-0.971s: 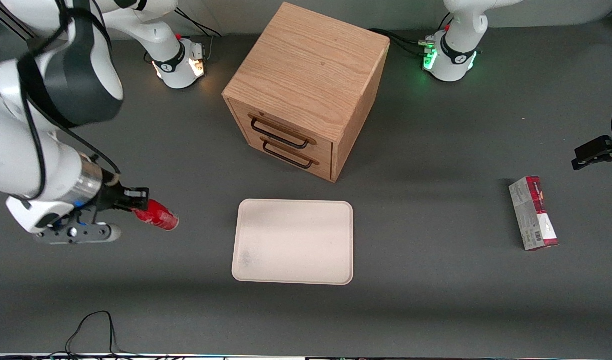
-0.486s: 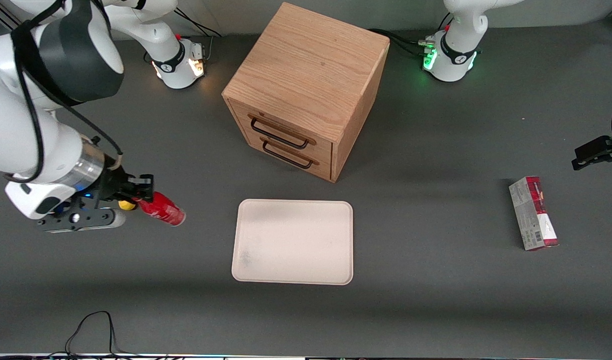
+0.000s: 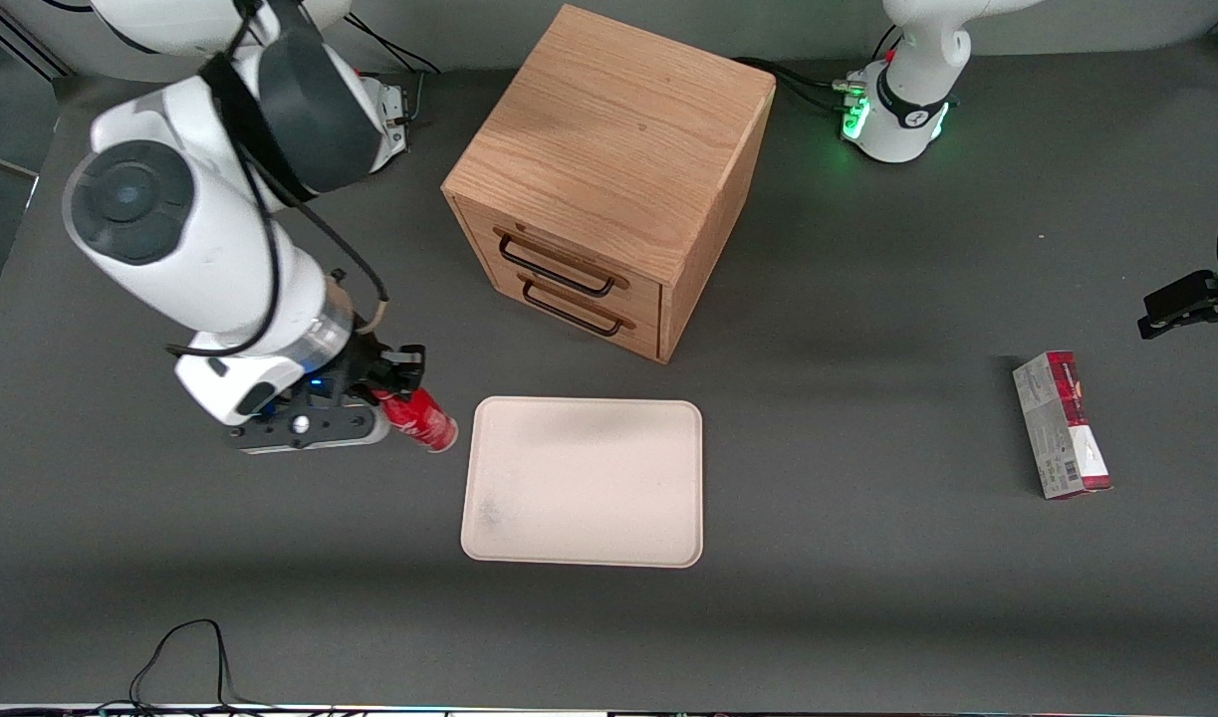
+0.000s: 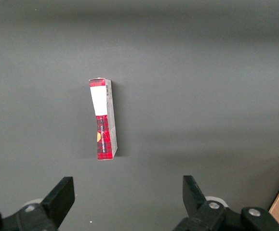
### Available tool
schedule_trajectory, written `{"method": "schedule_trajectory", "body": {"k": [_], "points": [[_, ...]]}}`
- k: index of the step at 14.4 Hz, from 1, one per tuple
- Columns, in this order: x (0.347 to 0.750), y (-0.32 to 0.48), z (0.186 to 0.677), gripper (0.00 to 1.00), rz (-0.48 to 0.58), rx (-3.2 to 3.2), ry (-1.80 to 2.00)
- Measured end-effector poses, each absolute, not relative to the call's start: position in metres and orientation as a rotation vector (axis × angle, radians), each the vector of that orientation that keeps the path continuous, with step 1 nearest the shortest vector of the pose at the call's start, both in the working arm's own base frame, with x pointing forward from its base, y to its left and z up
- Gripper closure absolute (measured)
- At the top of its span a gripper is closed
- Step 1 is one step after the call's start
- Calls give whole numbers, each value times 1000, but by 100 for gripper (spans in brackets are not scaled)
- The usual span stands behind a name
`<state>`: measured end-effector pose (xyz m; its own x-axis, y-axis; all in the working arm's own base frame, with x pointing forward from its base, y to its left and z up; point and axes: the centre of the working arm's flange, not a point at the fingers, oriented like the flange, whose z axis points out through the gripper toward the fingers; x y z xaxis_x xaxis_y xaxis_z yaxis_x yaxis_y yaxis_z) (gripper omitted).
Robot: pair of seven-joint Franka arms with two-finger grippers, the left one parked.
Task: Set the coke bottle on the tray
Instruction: 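Lift the bottle and carry it over the white tray, then set the bottle upright on the tray and open the right gripper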
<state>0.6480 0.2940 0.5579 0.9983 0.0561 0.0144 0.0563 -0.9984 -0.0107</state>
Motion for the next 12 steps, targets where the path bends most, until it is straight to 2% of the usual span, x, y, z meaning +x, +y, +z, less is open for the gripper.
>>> {"method": "schedule_trajectory", "body": {"k": [6, 12], "points": [[694, 297, 453, 68, -7, -3139, -51], [715, 306, 348, 68, 50, -3155, -53]]}}
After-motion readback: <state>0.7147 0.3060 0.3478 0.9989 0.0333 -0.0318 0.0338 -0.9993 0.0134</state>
